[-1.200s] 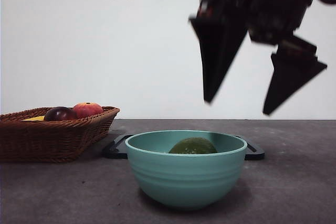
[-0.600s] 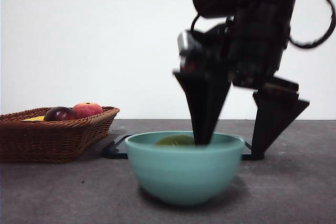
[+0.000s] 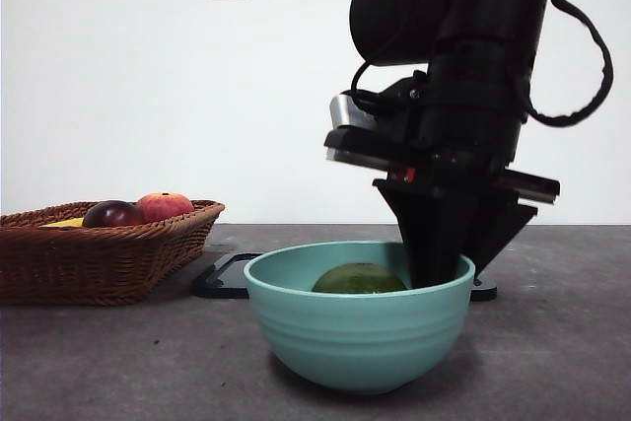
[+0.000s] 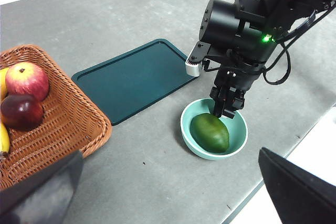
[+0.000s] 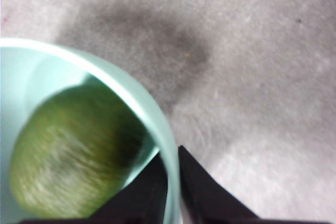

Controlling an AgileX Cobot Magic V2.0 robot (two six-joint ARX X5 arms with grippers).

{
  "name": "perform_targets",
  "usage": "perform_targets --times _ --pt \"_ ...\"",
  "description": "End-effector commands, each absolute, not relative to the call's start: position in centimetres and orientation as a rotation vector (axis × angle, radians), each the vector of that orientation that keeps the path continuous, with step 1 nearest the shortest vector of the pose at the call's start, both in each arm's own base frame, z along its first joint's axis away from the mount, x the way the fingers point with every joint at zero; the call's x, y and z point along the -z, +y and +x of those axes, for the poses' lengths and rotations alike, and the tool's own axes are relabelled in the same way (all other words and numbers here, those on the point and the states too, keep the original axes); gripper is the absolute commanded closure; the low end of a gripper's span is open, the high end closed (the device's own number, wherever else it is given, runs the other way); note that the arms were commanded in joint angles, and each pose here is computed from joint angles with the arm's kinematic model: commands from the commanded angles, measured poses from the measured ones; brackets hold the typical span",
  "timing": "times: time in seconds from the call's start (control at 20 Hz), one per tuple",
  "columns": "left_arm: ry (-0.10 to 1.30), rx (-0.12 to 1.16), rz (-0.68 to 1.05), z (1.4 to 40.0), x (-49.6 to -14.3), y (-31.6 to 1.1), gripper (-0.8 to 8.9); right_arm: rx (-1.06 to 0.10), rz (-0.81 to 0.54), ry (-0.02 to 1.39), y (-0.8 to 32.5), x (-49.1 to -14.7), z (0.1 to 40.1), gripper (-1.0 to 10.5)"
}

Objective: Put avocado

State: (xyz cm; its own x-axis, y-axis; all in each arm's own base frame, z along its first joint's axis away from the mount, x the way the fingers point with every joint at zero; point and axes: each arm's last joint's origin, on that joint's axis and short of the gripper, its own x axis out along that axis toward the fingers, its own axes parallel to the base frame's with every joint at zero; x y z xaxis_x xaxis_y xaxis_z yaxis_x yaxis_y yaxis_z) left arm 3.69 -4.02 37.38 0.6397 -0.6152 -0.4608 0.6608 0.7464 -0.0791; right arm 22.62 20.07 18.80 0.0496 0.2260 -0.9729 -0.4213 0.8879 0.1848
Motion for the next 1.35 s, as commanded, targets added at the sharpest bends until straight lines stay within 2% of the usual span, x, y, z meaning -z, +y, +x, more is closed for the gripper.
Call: perform_targets --times 0.05,0.25,0.6,0.75,0.95,1.1,1.35 --pt "0.460 0.741 0.110 3.7 -37.7 -4.0 2.84 -0.464 -0.183 1.422 20.8 -20.1 23.3 9.4" --pt "0.460 0.741 0.110 3.7 -37.7 -4.0 2.84 -0.440 -0.131 1.374 20.6 -23.2 25.2 9.4" --pt "0.461 0.741 0.109 3.7 -37.7 -4.0 2.84 -0.365 0.014 1.233 18.9 -26.7 32.8 9.4" --pt "0.461 0.741 0.109 3.7 -37.7 -4.0 2.84 -0.353 0.071 1.236 18.7 -26.1 36.6 9.4" --pt "0.461 0.741 0.109 3.7 -37.7 -4.0 2.84 -0.342 0.083 1.271 19.6 -23.0 40.2 9.4" --pt "0.462 0.740 0.110 3.7 -37.7 -4.0 2.84 -0.335 0.092 1.320 19.6 -20.8 40.9 9.4" --pt "0.462 0.741 0.109 3.7 -37.7 -4.0 2.84 -0.334 0.086 1.361 19.7 -19.7 41.0 9.4"
